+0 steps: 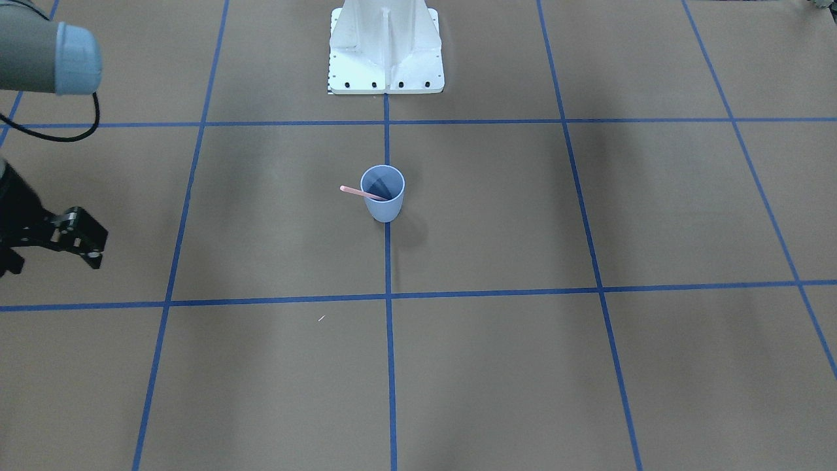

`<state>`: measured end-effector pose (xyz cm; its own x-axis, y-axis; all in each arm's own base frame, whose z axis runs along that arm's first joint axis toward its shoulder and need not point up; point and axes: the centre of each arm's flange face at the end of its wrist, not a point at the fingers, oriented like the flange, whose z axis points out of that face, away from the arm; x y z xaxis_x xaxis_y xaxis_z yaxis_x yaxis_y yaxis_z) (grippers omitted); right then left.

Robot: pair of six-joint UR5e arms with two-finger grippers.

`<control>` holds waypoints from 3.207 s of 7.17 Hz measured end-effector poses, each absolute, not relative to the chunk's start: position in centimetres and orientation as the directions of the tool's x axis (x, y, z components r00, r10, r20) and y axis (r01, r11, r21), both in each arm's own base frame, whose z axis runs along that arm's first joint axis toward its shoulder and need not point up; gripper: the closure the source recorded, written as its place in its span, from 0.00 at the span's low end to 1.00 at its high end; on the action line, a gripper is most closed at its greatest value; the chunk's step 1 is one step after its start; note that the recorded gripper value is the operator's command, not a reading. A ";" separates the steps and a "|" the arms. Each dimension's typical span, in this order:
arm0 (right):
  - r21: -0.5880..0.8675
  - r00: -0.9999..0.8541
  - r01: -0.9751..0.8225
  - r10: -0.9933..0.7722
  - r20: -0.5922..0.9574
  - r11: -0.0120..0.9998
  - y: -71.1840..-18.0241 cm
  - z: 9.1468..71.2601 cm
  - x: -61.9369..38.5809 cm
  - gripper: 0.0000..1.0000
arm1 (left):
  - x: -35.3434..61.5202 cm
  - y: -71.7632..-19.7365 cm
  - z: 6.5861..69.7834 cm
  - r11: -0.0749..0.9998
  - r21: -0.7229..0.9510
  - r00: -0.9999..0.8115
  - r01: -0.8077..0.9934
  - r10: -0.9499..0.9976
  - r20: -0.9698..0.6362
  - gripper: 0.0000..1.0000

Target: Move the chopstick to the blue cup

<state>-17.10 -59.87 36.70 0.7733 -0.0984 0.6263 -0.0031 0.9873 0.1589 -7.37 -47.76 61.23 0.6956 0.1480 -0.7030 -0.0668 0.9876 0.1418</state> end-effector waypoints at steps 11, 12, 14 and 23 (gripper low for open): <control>0.050 0.774 0.017 -0.045 0.631 0.999 -39.8 66.0 4.9 0.00 | -7.3 -44.2 64.5 0.974 0.189 0.688 -0.126 0.223 -0.691 0.01; 0.082 0.775 0.039 -0.083 0.627 0.996 -40.4 65.5 5.0 0.00 | -7.3 -44.2 64.4 0.974 0.189 0.688 -0.126 0.223 -0.690 0.01; 0.104 0.774 0.052 -0.106 0.625 0.993 -40.9 65.1 5.0 0.00 | -7.3 -44.2 64.4 0.974 0.190 0.688 -0.126 0.224 -0.690 0.01; 0.108 0.766 0.054 -0.111 0.633 0.993 -40.8 65.3 5.0 0.00 | -7.6 -44.1 64.3 0.974 0.191 0.695 -0.122 0.222 -0.684 0.01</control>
